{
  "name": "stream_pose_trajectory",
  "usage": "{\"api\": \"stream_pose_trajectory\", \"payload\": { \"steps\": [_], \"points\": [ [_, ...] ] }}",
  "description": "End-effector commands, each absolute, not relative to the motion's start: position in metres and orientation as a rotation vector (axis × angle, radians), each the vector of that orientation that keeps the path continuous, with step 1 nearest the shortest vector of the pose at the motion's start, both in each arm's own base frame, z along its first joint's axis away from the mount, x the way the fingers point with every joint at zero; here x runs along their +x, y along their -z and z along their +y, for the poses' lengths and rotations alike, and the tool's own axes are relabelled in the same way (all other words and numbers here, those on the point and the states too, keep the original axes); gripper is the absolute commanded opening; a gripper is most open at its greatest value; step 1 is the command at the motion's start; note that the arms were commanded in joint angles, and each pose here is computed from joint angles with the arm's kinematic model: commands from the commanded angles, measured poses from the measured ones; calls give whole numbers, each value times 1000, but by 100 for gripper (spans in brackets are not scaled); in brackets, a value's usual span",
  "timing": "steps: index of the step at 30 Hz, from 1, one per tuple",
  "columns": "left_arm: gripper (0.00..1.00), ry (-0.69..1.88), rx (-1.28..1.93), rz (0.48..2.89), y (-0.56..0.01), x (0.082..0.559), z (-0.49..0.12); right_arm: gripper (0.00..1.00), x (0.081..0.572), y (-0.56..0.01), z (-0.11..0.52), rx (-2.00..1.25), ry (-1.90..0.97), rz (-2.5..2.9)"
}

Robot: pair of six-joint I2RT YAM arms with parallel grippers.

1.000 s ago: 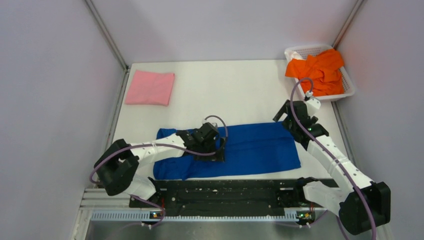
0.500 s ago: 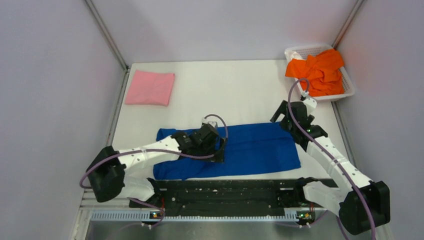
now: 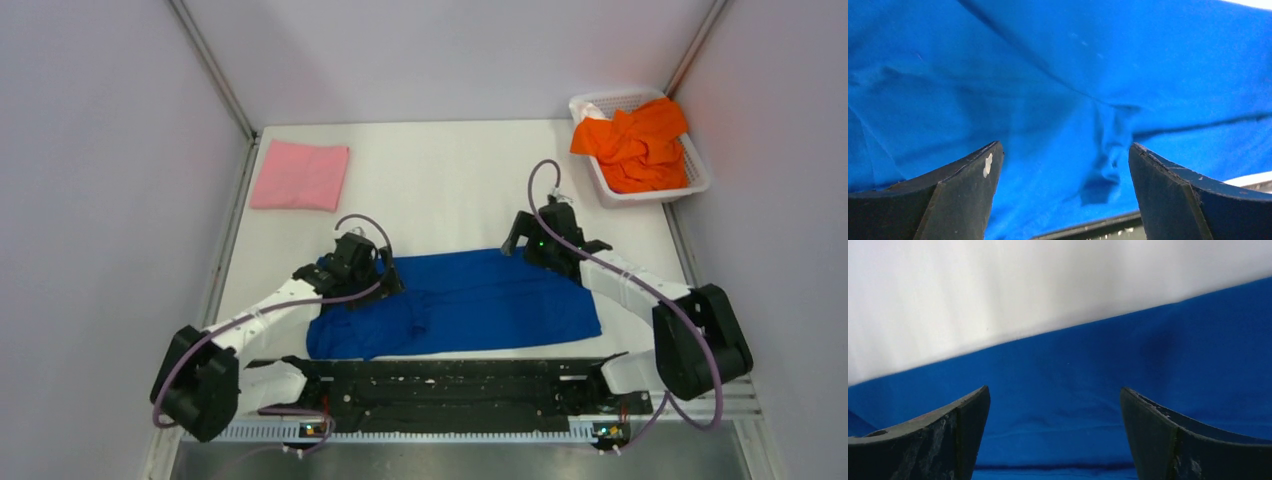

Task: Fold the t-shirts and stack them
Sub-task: Rotate the tshirt 90 degrees

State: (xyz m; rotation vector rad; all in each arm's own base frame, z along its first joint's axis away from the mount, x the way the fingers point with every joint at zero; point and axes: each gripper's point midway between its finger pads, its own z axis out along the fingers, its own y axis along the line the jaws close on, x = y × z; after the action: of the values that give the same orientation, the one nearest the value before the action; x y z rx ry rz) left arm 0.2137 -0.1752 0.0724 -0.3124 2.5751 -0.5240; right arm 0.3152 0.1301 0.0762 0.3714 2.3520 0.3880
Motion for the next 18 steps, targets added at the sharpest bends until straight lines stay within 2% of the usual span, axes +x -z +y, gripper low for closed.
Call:
{"api": "stream_pose_trajectory", "payload": {
  "steps": [1, 4, 7, 11, 15, 18],
  "points": [
    [99, 655, -497, 2534, -51, 252, -179, 99, 318, -65, 172, 238, -503, 2371],
    [99, 633, -595, 2548, -36, 283, -177, 99, 312, -45, 181, 220, -503, 2425],
    [99, 495, -661, 2550, -33, 336, -168, 99, 301, -23, 176, 239, -455, 2492],
    [99, 533, -651, 2617, -27, 412, -194, 99, 269, -5, 170, 260, -449, 2559],
    [99, 701, -626, 2554, -32, 501, -240, 99, 229, 1, 173, 239, -472, 2610],
    [99, 953, -656, 2456, -36, 562, -287, 99, 204, -8, 192, 134, -563, 2630]
  ]
}}
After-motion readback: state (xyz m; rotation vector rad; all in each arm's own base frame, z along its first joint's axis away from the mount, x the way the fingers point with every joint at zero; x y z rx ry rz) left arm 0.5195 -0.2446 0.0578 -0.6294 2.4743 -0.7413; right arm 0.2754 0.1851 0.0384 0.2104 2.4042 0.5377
